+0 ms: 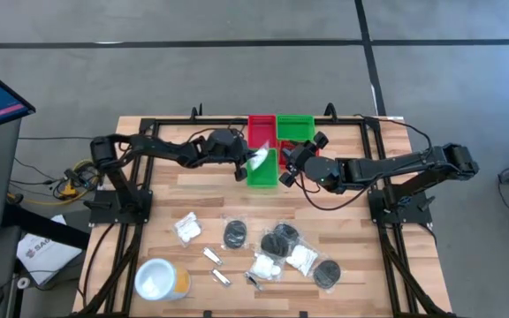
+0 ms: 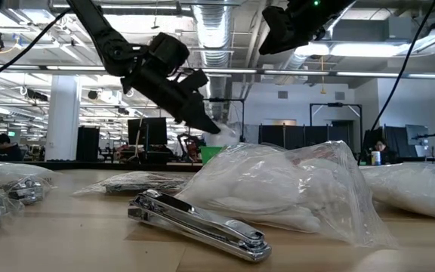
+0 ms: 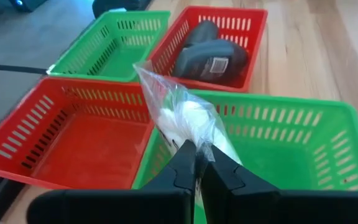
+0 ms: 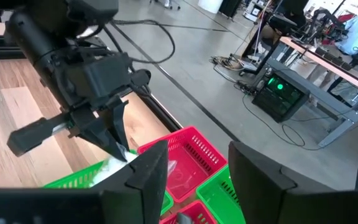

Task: Pick & Place Travel size toiletries
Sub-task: Put the white cotton pack into the left green bin

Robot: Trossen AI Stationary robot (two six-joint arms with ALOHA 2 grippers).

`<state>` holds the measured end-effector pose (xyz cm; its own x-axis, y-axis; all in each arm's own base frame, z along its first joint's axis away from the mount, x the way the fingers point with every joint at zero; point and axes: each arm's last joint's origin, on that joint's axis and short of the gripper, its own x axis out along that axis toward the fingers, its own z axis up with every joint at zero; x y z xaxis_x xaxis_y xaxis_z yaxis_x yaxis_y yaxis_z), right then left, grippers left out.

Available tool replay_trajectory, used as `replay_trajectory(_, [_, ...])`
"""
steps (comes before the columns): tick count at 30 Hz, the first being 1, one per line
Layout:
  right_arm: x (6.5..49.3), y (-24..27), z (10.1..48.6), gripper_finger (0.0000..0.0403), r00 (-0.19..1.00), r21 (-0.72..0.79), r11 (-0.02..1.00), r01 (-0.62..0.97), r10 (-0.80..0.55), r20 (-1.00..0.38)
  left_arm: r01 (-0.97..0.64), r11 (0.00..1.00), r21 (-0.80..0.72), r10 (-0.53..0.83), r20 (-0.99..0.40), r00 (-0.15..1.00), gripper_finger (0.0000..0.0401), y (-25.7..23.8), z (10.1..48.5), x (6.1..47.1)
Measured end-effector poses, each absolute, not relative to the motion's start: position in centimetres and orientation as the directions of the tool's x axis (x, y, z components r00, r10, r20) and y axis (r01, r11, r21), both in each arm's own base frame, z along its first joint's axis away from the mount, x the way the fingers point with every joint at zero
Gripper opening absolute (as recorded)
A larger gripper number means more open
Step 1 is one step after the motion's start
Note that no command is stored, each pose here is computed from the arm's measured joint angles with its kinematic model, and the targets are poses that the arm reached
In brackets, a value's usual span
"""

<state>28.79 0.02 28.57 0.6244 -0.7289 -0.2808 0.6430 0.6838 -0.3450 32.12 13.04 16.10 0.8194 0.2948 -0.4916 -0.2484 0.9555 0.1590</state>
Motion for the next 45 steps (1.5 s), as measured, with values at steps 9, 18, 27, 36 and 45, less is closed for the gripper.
replay_trajectory(9, [28.78, 0.01, 28.57, 0.0157, 0.624, -0.345, 0.684, 0.643, -0.729, -0.281, -0.259, 0.952, 0.166, 0.307, -0.487, 0.818, 0.0002, 13.13, 15.84, 32.26])
replay_trajectory(18, [28.78, 0.01, 28.57, 0.0155, 0.624, -0.345, 0.684, 0.643, -0.729, -0.281, -0.303, 0.933, 0.192, 0.359, -0.486, 0.797, 0.0019, 13.28, 15.85, 32.20])
replay_trajectory(27, [28.78, 0.01, 28.57, 0.0155, 0.624, -0.345, 0.684, 0.643, -0.729, -0.281, -0.314, 0.929, 0.194, 0.369, -0.486, 0.792, 0.0095, 13.31, 15.85, 32.19])
replay_trajectory(36, [28.78, 0.01, 28.57, 0.0155, 0.624, -0.345, 0.684, 0.643, -0.729, -0.281, -0.366, 0.912, 0.185, 0.409, -0.478, 0.777, 0.0152, 13.42, 15.99, 32.14])
replay_trajectory(45, [28.76, 0.01, 28.53, 0.0151, 0.623, -0.349, 0.684, 0.641, -0.729, -0.284, -0.387, 0.911, 0.145, 0.407, -0.467, 0.785, 0.0177, 13.41, 16.20, 32.16])
